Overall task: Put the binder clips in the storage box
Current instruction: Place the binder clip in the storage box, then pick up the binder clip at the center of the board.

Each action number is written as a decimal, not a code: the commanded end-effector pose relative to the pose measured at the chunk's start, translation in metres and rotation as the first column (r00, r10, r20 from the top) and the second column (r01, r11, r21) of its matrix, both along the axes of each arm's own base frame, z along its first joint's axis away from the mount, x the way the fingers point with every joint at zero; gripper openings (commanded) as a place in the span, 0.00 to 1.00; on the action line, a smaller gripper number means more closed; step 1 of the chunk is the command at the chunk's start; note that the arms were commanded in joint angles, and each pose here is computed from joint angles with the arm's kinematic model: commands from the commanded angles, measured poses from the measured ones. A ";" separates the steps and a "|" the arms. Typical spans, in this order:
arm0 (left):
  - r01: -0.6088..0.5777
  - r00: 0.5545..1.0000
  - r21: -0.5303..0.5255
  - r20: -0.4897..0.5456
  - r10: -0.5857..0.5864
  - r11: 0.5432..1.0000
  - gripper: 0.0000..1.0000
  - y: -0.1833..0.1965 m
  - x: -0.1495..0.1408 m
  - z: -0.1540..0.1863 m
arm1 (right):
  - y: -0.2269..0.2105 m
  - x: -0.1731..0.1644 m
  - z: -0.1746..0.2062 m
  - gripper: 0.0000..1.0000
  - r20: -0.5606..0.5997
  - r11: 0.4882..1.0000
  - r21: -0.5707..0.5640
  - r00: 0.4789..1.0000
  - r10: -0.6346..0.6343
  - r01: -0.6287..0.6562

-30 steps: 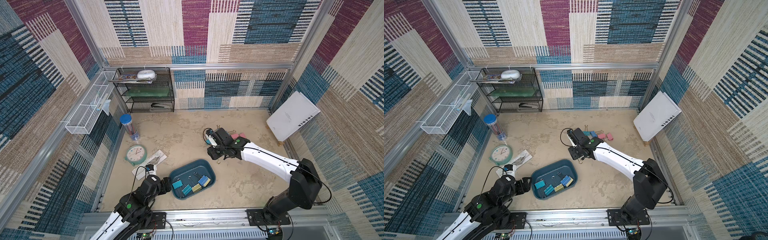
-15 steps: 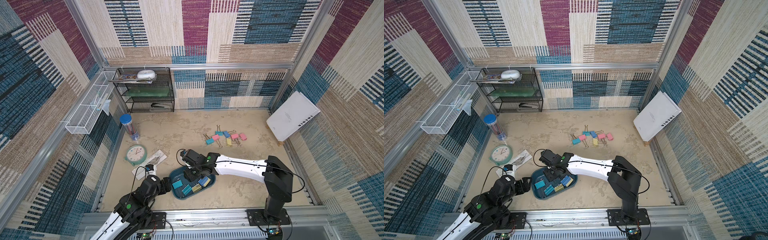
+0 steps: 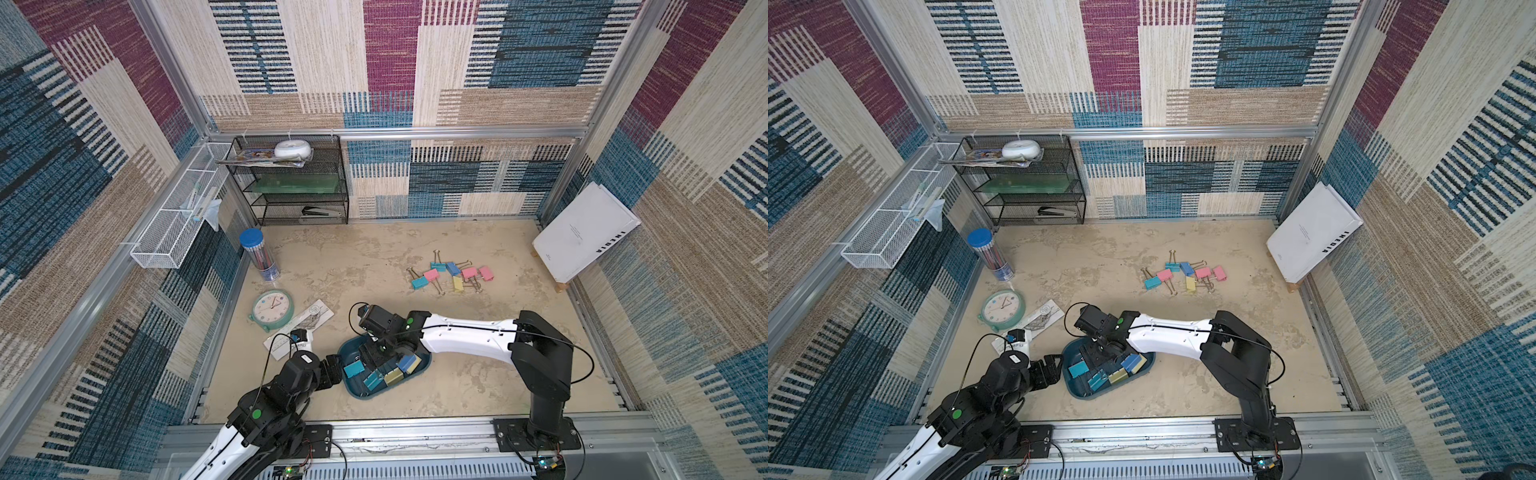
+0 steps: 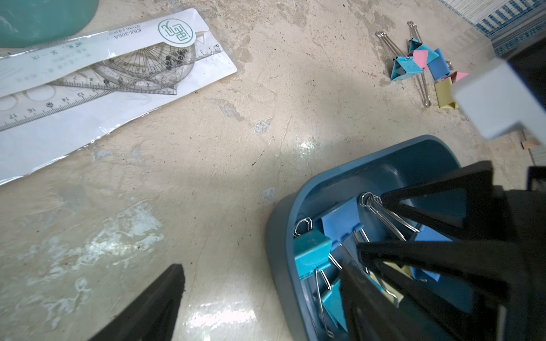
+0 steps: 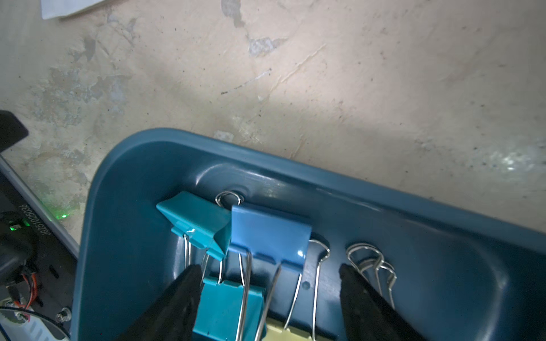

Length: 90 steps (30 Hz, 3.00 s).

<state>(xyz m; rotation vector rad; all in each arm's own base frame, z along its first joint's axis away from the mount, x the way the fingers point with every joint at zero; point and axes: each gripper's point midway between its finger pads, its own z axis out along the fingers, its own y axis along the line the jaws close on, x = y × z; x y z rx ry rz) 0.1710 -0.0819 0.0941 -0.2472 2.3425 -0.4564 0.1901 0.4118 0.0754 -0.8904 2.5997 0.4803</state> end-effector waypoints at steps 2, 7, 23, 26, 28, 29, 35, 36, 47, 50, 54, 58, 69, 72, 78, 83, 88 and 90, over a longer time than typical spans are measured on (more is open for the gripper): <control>0.005 1.000 0.001 0.009 -0.005 1.000 0.86 -0.001 0.001 0.001 | -0.022 0.021 0.041 0.77 0.137 0.999 -0.016 0.990 -0.037 0.040; 0.008 1.000 0.000 0.007 -0.008 1.000 0.86 -0.002 0.001 0.001 | -0.092 0.083 0.082 0.79 0.226 0.986 0.010 0.960 -0.166 0.168; 0.007 1.000 0.000 0.007 -0.007 1.000 0.86 -0.001 0.001 0.001 | -0.188 0.268 0.017 0.84 0.258 0.960 -0.124 0.943 -0.211 0.249; 0.006 1.000 0.000 0.007 -0.006 1.000 0.86 -0.001 0.001 0.001 | -0.193 0.283 0.012 0.85 0.276 0.961 -0.128 0.939 -0.205 0.247; 0.005 1.000 0.003 0.008 -0.005 1.000 0.86 -0.001 0.001 0.001 | -0.192 0.287 0.008 0.85 0.262 0.966 -0.109 0.944 -0.199 0.234; 0.001 1.000 0.004 0.007 -0.001 1.000 0.86 0.000 0.002 0.000 | -0.192 0.289 0.007 0.84 0.264 0.965 -0.115 0.944 -0.198 0.235; 0.000 1.000 0.004 0.007 0.000 1.000 0.86 0.000 0.001 0.000 | -0.199 0.292 -0.013 0.84 0.250 0.959 -0.155 0.948 -0.195 0.238; -0.001 1.000 0.004 0.006 0.001 1.000 0.86 0.000 0.001 0.000 | -0.199 0.291 -0.015 0.84 0.248 0.959 -0.156 0.950 -0.192 0.235; 0.001 1.000 0.002 0.006 -0.001 1.000 0.86 0.000 0.001 0.000 | -0.207 0.285 -0.033 0.84 0.231 0.952 -0.193 0.954 -0.191 0.237; 0.004 1.000 0.002 0.006 -0.004 1.000 0.86 -0.001 0.001 0.001 | -0.199 0.281 -0.031 0.85 0.215 0.964 -0.155 0.959 -0.183 0.218; 0.002 1.000 0.003 0.007 -0.002 1.000 0.86 0.000 0.001 0.000 | -0.187 0.278 -0.029 0.86 0.203 0.973 -0.131 0.965 -0.163 0.191; 0.003 1.000 0.001 0.008 -0.003 1.000 0.86 0.000 0.001 0.001 | -0.181 0.276 -0.029 0.86 0.194 0.975 -0.127 0.968 -0.156 0.182; 0.001 1.000 0.000 0.011 -0.001 1.000 0.86 0.000 0.001 0.001 | -0.188 0.284 -0.042 0.86 0.199 0.964 -0.177 0.967 -0.160 0.196; -0.001 1.000 0.001 0.011 0.001 1.000 0.86 0.000 0.002 0.001 | -0.187 0.287 -0.042 0.86 0.200 0.965 -0.179 0.968 -0.154 0.190; 0.000 1.000 0.003 0.010 0.000 1.000 0.86 0.000 0.001 0.000 | -0.188 0.287 -0.047 0.76 0.181 0.965 -0.182 0.971 -0.157 0.190; 0.001 1.000 0.003 0.010 -0.001 1.000 0.86 0.000 0.001 0.000 | -0.189 0.284 -0.051 0.62 0.169 0.964 -0.174 0.971 -0.170 0.199; 0.005 1.000 0.000 0.011 -0.005 1.000 0.86 -0.001 0.001 0.001 | -0.192 0.286 -0.038 0.55 0.194 0.959 -0.169 0.962 -0.194 0.228; 0.004 1.000 0.001 0.009 -0.004 1.000 0.86 -0.001 0.001 0.000 | -0.191 0.289 -0.013 0.53 0.230 0.959 -0.134 0.949 -0.215 0.249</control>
